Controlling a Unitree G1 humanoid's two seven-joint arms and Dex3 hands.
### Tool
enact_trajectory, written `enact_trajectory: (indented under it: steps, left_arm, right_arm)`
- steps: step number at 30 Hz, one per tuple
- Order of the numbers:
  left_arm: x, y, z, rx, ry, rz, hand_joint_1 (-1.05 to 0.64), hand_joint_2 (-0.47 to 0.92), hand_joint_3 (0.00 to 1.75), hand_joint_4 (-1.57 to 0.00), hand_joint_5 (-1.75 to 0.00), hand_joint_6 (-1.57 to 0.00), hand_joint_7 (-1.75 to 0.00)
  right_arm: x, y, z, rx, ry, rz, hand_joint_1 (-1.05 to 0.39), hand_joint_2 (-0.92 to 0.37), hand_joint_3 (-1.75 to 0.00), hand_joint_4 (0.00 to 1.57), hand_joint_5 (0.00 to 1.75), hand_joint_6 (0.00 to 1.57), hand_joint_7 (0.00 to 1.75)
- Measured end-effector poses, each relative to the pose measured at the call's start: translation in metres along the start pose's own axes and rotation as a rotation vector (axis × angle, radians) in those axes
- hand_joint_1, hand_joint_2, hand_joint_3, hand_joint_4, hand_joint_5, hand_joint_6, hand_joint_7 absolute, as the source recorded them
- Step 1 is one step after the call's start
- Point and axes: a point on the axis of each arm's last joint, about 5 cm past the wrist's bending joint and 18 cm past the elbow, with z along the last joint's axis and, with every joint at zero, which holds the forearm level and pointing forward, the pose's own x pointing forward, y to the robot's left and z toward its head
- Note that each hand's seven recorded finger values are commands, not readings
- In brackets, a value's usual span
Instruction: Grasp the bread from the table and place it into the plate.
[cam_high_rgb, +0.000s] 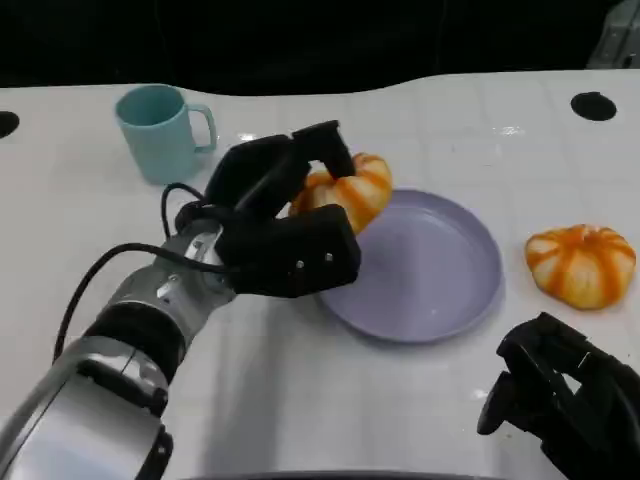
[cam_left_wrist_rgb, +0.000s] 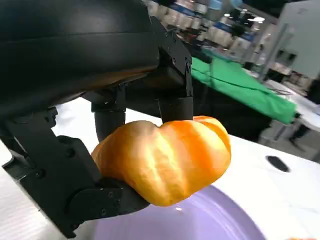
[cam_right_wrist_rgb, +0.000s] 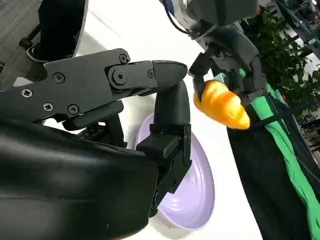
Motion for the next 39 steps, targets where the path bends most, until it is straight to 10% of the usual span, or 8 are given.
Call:
enact_trajectory:
  steps: [17, 39]
  left_arm:
    - [0.012, -0.02, 0.03, 0.078, -0.126, -0.208, -0.18, 0.47, 1.19, -0.91, -1.75, -0.74, -1.75]
    - [0.013, -0.041, 0.042, 0.18, -0.104, -0.218, -0.16, 0.44, 1.13, -0.96, -1.75, -0.71, -1.69]
  right_arm:
    - [0.0, 0.0007, 0.0, 0.0, 0.002, -0.008, -0.49, -0.92, -0.26, 0.63, 1.75, 0.53, 1.56]
    - [-0.001, 0.003, 0.0, -0.004, -0.004, -0.003, -0.49, -0.92, -0.27, 0.62, 1.75, 0.52, 1.55]
